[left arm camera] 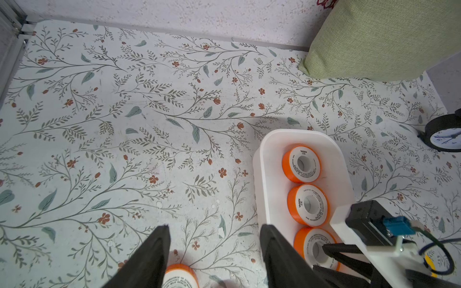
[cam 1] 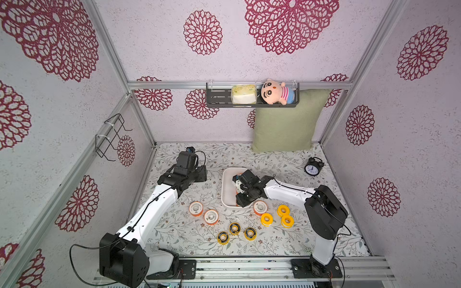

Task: Put the sealing tape into the storage box
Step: Place the sealing tape in the storage box.

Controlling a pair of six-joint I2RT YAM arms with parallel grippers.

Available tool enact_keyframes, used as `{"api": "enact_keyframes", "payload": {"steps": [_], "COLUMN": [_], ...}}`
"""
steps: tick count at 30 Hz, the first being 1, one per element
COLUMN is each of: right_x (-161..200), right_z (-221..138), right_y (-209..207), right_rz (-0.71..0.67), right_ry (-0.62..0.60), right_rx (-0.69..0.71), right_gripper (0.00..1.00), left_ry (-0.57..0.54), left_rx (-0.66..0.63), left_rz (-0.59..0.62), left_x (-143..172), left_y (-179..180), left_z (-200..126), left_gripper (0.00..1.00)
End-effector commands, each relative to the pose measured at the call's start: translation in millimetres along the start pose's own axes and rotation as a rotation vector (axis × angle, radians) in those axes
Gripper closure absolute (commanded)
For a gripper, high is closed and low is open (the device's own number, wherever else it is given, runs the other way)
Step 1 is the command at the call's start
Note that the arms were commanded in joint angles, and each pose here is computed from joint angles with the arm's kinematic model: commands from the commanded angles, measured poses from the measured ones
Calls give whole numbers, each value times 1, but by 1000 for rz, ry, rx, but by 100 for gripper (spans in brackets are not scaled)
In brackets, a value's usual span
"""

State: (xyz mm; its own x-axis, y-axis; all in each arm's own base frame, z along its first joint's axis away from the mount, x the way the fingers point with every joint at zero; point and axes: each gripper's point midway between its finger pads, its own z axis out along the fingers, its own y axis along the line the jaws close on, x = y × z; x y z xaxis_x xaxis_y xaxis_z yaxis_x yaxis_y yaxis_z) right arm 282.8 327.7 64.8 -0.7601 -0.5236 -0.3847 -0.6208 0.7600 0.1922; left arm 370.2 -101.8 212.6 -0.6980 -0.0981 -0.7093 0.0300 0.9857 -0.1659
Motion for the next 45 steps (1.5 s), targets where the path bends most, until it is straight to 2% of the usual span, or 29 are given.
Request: {"api": "enact_keyframes", "payload": {"steps": [1, 7, 15, 18, 34, 42, 45], "right_x": [-24, -45, -52, -50, -28, -34, -44], "right_z": [-19, -19, 9, 18, 31, 21, 10], "right_y": [10, 27, 30, 29, 10, 12, 21], "right_rz": [-31, -44, -28, -20, -8, -10, -17], "right_ry": [-80, -129, -96, -76, 2, -26, -80], "right_rx": [-20, -106, -129, -132, -42, -44, -90], "right_gripper": [57, 60, 84, 88, 85, 83, 81], "left_ry": [0, 1, -3, -2, -3, -5, -6], "left_rx": [-11, -12, -18, -22, -26, -29, -29], "left_rz": [14, 14, 15, 17, 18, 17, 15], "left_x": [1, 1, 0, 0, 1, 1, 1], "left_y": [3, 4, 5, 6, 6, 7, 7], "left_z": [-2, -2, -3, -3, -3, -4, -4], "left_gripper": [35, 35, 35, 35, 35, 35, 35]}}
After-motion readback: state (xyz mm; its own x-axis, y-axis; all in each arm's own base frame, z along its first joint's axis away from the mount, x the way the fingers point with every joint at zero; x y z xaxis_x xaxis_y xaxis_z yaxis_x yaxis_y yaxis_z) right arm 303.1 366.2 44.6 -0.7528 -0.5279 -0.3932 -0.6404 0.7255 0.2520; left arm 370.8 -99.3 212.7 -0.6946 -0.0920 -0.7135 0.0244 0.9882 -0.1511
